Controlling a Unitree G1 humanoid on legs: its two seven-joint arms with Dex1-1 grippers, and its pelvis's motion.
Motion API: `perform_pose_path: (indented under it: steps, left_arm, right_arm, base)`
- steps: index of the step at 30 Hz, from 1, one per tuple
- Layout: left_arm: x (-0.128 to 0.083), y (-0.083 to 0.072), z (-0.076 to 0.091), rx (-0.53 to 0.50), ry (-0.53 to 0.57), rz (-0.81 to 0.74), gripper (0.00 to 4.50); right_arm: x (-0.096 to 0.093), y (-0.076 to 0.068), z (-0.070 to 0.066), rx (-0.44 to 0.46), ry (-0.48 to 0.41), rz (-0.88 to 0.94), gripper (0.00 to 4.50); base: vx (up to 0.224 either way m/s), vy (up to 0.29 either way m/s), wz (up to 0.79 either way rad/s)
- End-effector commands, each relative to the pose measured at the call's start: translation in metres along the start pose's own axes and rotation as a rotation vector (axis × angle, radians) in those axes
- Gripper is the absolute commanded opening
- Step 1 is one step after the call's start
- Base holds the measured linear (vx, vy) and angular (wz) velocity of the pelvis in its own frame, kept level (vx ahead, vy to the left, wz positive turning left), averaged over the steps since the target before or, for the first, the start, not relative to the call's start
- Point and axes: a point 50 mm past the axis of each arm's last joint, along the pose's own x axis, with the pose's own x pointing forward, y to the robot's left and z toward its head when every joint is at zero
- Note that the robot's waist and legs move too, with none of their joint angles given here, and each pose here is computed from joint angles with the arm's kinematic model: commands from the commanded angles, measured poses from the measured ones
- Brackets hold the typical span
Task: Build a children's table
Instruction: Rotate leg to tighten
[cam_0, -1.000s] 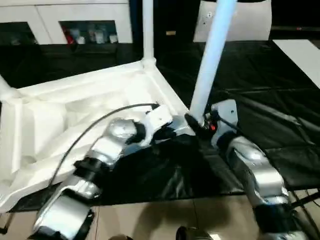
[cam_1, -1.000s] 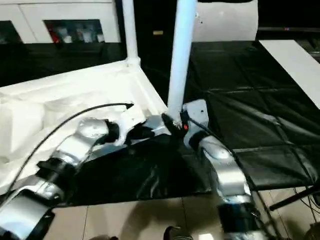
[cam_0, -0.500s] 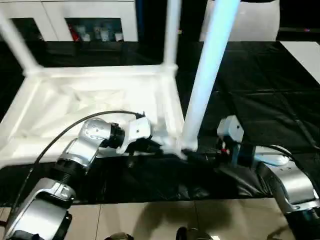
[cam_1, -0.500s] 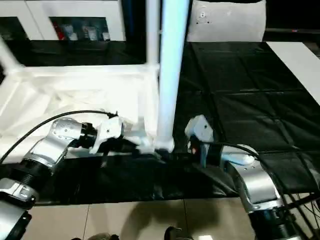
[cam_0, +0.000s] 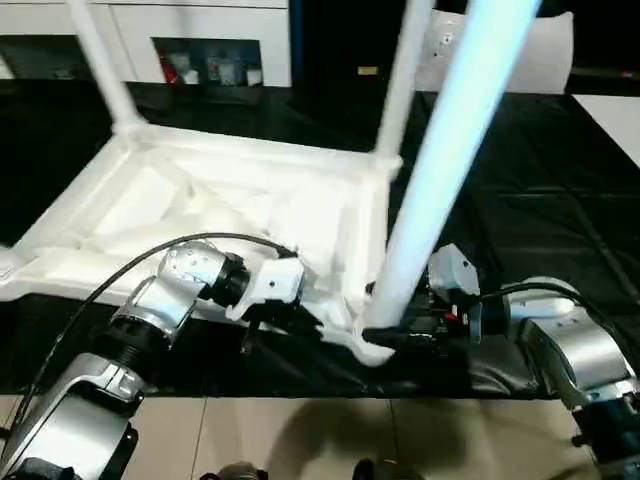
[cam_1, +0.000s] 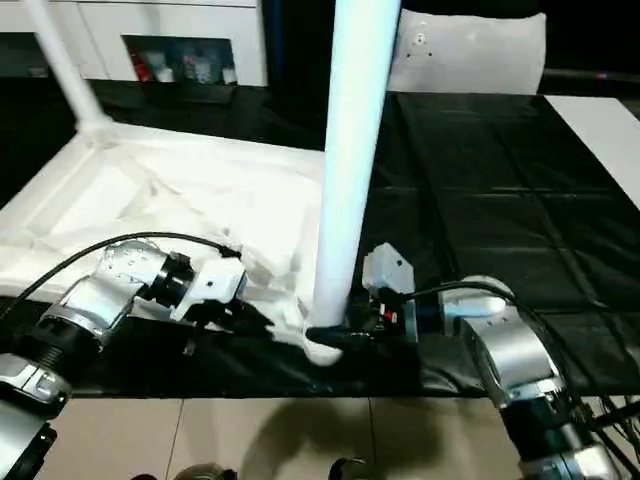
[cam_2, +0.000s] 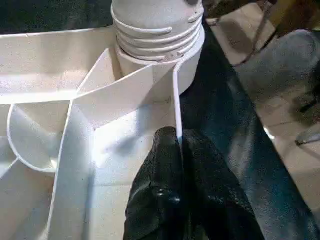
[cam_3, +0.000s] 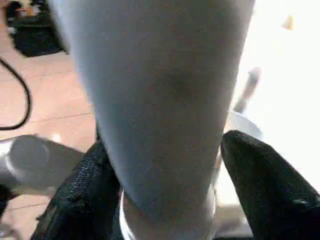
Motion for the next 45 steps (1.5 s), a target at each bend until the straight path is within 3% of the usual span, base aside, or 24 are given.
perform_pose_path:
  steps: [1, 10, 17, 20, 25, 28, 30, 35, 37, 39, 45]
  left_arm:
    - [0.012, -0.010, -0.007, 0.008, 0.082, -0.142, 0.00]
    - [0.010, -0.012, -0.009, 0.011, 0.095, -0.160, 0.00]
    - [0.012, -0.010, -0.010, -0.030, 0.068, -0.123, 0.00]
    - [0.019, 0.001, -0.004, -0.123, 0.007, 0.019, 0.00]
    - [0.039, 0.020, 0.008, -0.221, -0.051, 0.216, 0.00]
    - [0.052, 0.033, 0.019, -0.282, -0.103, 0.352, 0.00]
    - [0.053, 0.035, 0.021, -0.290, -0.105, 0.370, 0.00]
    - [0.067, 0.057, 0.042, -0.396, -0.135, 0.617, 0.00]
    - [0.068, 0.059, 0.044, -0.402, -0.129, 0.650, 0.00]
    - [0.069, 0.058, 0.046, -0.397, -0.139, 0.652, 0.00]
    - [0.058, 0.052, 0.037, -0.355, -0.120, 0.612, 0.00]
  right_arm:
    - [-0.002, -0.001, 0.001, -0.001, 0.004, 0.020, 2.70]
    - [-0.001, 0.001, 0.000, 0.011, 0.004, 0.071, 2.03]
    - [0.006, 0.007, -0.002, 0.056, -0.022, 0.103, 1.96]
    - [0.025, 0.012, -0.004, 0.137, -0.040, -0.017, 1.96]
    - [0.055, 0.010, -0.006, 0.197, -0.046, -0.206, 1.96]
    - [0.075, 0.002, -0.001, 0.273, -0.084, -0.349, 1.96]
    - [0.077, 0.001, 0.000, 0.284, -0.086, -0.371, 1.95]
    - [0.098, -0.018, 0.008, 0.392, -0.080, -0.682, 1.95]
    - [0.102, -0.020, 0.012, 0.417, -0.114, -0.698, 1.95]
    - [0.101, -0.021, 0.017, 0.388, -0.138, -0.701, 2.51]
    - [0.087, -0.020, 0.017, 0.313, -0.161, -0.683, 3.09]
  base:
    - [0.000, 0.000, 0.00]
    - [0.000, 0.000, 0.00]
    - [0.000, 0.000, 0.00]
    - [0.000, 0.000, 0.00]
    - [-0.024, -0.003, 0.00]
    - [-0.044, 0.009, -0.03]
    - [-0.059, 0.036, -0.08]
    - [-0.007, 0.012, -0.01]
    - [0.000, 0.000, 0.00]
    - [0.000, 0.000, 0.00]
    - [0.000, 0.000, 0.00]
